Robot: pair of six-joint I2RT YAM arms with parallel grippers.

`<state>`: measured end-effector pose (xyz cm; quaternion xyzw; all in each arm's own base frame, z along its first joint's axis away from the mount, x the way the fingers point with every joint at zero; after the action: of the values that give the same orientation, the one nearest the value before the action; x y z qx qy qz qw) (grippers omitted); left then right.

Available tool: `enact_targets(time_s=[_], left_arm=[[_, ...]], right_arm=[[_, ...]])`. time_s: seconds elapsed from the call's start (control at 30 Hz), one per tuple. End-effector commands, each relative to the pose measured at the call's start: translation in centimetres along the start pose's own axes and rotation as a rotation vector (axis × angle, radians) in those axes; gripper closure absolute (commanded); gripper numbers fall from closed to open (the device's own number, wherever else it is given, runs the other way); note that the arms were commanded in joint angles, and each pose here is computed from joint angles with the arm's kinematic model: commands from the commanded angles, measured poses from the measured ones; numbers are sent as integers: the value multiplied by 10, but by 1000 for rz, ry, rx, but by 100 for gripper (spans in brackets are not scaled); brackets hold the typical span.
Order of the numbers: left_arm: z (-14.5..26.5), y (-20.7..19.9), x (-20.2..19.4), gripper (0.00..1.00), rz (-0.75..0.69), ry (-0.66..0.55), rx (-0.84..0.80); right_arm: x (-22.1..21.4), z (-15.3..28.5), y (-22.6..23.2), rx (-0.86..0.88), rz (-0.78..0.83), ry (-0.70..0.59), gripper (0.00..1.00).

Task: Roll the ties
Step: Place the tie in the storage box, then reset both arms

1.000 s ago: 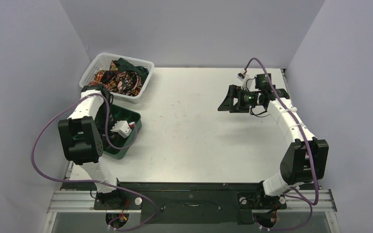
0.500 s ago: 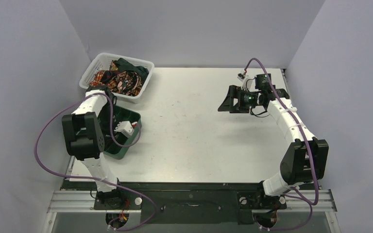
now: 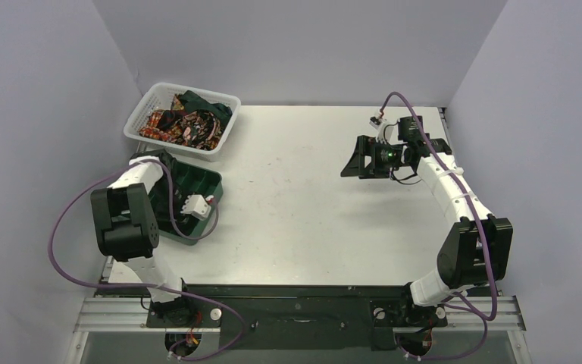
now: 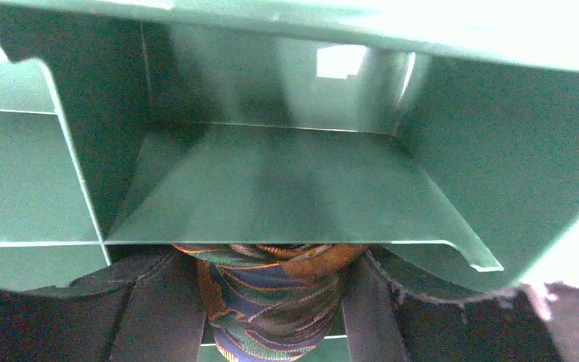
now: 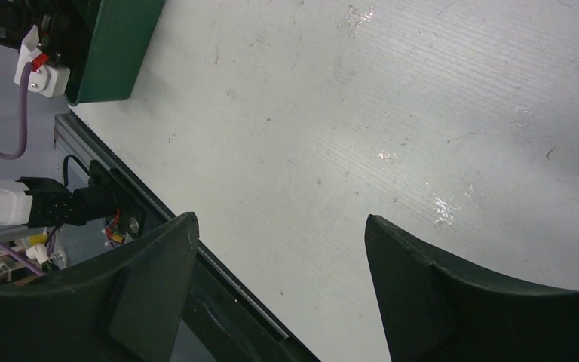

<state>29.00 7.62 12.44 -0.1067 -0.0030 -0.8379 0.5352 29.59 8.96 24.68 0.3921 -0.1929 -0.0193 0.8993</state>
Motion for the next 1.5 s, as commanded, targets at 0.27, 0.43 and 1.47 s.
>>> enact_targets(time_s=[0.27,0.43,1.47], left_arm=[[31,5,15,24,-138,-53,187],[48,4,16,19,-159,-32,185],[250,169,143,3,856,-318,1125]], right_arm=[[4,11,5,2,55,-37,24],[6,10,6,9,56,-35,24],[108,120,28,-481,234,-678,1]])
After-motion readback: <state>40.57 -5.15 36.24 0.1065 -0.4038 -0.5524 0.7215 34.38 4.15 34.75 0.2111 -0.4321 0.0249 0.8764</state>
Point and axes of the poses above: each gripper's point midway between its finger pads, its own z axis back along the fingers, its own y axis along the line the jaws close on, x = y × z, the point moved 9 cm from there along z, back along the fingers, and after that the axes turned 14 degrees about -z, right-handed, at the moved point
